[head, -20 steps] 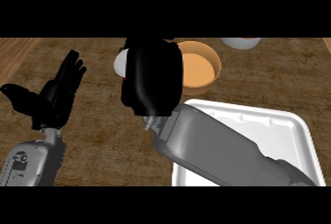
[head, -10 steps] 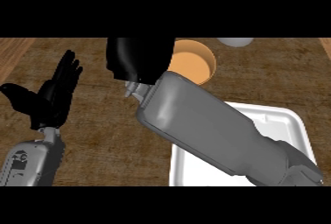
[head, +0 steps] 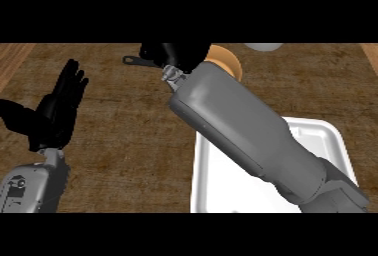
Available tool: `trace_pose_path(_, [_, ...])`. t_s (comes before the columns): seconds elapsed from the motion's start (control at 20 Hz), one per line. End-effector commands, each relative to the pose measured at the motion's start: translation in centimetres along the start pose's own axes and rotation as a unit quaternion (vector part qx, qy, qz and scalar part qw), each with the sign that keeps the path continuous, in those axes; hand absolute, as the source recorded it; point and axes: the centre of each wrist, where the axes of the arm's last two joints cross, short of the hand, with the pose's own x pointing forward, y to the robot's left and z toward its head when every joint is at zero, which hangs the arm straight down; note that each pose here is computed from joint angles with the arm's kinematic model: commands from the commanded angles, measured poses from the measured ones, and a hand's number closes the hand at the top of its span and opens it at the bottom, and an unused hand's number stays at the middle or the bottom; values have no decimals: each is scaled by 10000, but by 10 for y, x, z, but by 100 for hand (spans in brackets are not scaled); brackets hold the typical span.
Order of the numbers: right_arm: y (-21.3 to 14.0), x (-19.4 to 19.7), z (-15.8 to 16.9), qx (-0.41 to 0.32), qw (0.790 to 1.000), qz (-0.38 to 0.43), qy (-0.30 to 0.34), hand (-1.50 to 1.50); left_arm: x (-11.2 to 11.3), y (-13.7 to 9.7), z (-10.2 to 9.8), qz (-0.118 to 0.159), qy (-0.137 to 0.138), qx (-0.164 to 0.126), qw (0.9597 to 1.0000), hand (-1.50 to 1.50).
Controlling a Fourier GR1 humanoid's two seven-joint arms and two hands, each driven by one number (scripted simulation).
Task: Pick the can from the tray and place it in the pot
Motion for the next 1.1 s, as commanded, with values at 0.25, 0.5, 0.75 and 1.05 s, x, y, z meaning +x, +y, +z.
trace_pose_path(0.25, [58,-49,-18,-510,9779,1847,837,150,0,15,3,-2,64,137,9999,0])
trace_pose_path(0.5, [63,-62,-38,-356,9786,1807,921,150,-2,-2,8,-29,-93,123,9999,0])
trace_pose_path(0.75, [77,-106,-40,31,9811,1104,1590,150,12,3,1,33,-89,94,9999,0])
trace_pose_path(1.05, [78,-127,-45,654,9831,166,1700,-150,11,6,3,47,-137,21,9999,0])
